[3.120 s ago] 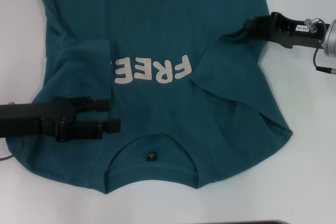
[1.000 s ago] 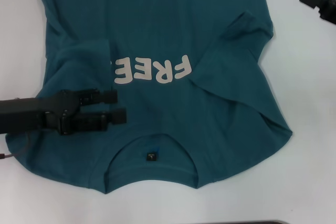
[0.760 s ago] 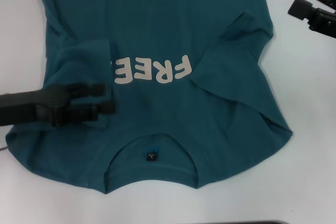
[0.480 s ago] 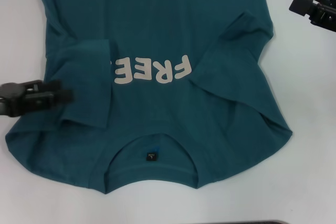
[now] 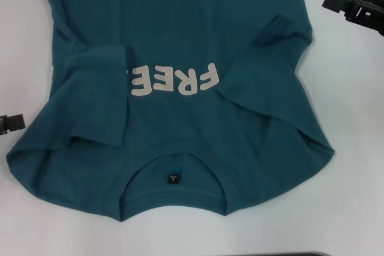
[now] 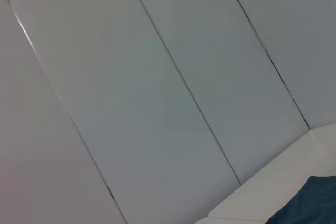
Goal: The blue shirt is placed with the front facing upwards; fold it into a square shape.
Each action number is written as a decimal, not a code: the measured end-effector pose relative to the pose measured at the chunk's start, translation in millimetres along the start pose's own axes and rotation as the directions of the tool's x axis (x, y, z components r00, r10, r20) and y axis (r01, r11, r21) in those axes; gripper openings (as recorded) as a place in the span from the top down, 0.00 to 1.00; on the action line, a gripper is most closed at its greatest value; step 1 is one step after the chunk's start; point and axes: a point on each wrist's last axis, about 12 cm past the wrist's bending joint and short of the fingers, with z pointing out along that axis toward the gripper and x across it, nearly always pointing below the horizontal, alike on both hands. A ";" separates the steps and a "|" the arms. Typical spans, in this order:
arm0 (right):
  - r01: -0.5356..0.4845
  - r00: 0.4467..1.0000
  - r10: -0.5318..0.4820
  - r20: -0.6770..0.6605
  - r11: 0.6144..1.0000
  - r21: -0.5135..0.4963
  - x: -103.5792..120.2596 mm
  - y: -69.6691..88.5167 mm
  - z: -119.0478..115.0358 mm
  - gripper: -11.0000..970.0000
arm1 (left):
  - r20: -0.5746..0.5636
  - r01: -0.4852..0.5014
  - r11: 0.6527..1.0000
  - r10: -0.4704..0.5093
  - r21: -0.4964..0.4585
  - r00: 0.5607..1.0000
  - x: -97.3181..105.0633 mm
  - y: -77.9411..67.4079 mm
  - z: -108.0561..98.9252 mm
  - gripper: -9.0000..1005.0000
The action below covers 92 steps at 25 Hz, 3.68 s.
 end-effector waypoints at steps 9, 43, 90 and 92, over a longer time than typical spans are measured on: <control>0.001 1.000 -0.001 0.004 1.000 0.018 -2.5 -3.1 1.3 0.05 | -0.046 0.053 0.995 -0.057 -0.080 0.997 13.1 9.3 -1.7 0.13; -0.030 0.999 0.030 0.018 0.999 0.023 1.0 -2.8 1.1 0.05 | -0.147 0.046 0.996 -0.057 -0.078 0.987 19.1 8.9 15.7 0.17; -0.507 0.822 0.543 -0.175 0.835 0.213 12.9 4.8 -48.8 0.06 | -0.216 0.048 0.993 -0.070 -0.105 0.974 13.3 8.8 6.2 0.99; -0.543 0.795 0.589 -0.144 0.797 0.263 19.5 8.0 -68.6 0.06 | -0.217 0.048 0.994 -0.070 -0.103 0.974 13.3 8.6 6.5 0.99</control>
